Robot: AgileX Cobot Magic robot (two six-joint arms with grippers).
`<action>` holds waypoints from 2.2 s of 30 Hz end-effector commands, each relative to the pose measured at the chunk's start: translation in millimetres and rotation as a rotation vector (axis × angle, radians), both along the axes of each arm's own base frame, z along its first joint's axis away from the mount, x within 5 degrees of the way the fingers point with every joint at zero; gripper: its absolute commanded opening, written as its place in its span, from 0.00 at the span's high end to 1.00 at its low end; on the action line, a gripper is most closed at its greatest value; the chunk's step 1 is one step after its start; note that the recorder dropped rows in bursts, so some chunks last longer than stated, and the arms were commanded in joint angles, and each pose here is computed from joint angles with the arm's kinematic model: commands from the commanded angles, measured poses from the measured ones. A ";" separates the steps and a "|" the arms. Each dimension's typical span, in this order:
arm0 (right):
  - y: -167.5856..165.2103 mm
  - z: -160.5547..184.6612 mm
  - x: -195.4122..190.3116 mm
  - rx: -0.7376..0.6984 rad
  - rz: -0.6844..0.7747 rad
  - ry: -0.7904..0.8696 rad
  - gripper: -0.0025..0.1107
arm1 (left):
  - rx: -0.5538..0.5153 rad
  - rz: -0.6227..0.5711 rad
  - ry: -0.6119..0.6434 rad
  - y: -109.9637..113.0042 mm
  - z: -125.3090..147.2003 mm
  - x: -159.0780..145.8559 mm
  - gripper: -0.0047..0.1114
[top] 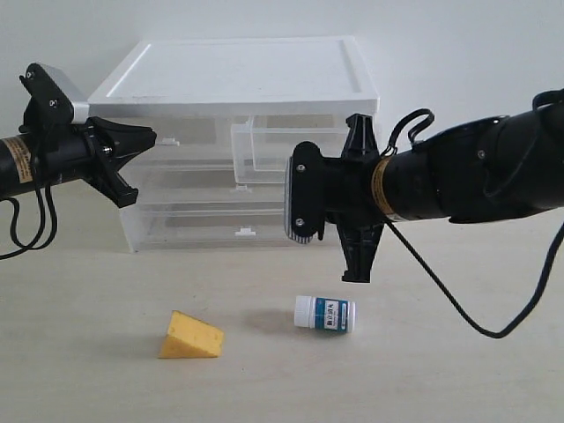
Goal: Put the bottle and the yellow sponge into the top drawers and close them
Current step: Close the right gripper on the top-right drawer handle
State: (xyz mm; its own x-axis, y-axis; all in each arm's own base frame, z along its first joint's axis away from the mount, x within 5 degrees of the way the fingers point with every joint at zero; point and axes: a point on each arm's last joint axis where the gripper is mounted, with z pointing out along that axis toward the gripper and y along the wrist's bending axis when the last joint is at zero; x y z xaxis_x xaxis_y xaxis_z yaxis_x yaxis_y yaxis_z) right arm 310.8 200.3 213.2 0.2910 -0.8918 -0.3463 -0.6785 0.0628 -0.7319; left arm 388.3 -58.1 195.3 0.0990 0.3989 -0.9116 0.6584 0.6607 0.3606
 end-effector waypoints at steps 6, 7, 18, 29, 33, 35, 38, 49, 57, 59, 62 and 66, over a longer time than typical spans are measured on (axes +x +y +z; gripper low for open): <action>12.2 36.7 -23.1 0.051 0.042 -0.083 0.98 | -0.045 0.083 0.004 4.0 4.5 7.8 0.93; 11.2 38.0 -23.0 0.042 0.039 -0.092 0.98 | -0.045 0.083 0.004 4.0 4.5 7.8 0.93; 8.6 40.0 -22.1 -0.007 0.051 -0.131 0.66 | -0.044 0.080 0.006 3.8 4.3 7.6 0.93; 13.0 41.6 -10.7 -0.023 0.024 -0.151 0.66 | -0.043 0.081 0.007 3.9 4.2 7.6 0.93; 16.7 28.5 -7.7 -0.047 0.045 -0.126 0.66 | -0.042 0.082 0.008 3.9 4.1 7.7 0.93; 17.1 24.6 -6.4 -0.076 0.058 -0.133 0.66 | -0.041 0.084 0.009 4.1 3.9 7.7 0.93; 16.6 23.0 -4.3 -0.092 0.047 -0.137 0.66 | -0.037 0.088 0.014 4.4 3.4 7.9 0.93; 15.4 28.8 -0.2 -0.121 0.031 -0.177 0.66 | -0.013 0.109 0.032 6.3 0.7 8.5 0.93; 19.7 44.0 7.3 -0.040 -0.025 -0.187 0.66 | -0.013 0.109 0.032 6.3 0.7 8.5 0.93; 20.9 37.9 9.0 -0.048 -0.025 -0.173 0.66 | -0.013 0.109 0.032 6.3 0.7 8.5 0.93; 23.1 31.2 10.2 -0.053 -0.014 -0.157 0.66 | -0.013 0.109 0.032 6.3 0.7 8.5 0.93; 23.8 24.5 12.3 -0.076 -0.011 -0.153 0.66 | -0.007 0.107 0.028 6.3 0.7 8.5 0.93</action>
State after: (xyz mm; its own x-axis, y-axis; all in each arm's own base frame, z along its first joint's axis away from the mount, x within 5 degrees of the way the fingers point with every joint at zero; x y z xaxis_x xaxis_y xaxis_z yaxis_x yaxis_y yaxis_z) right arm 321.5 223.6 239.3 0.3228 -0.9158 -0.2390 -0.5613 0.0181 -0.8274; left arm 388.5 -59.1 193.7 0.0857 0.4115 -0.9074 0.6577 0.6607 0.3618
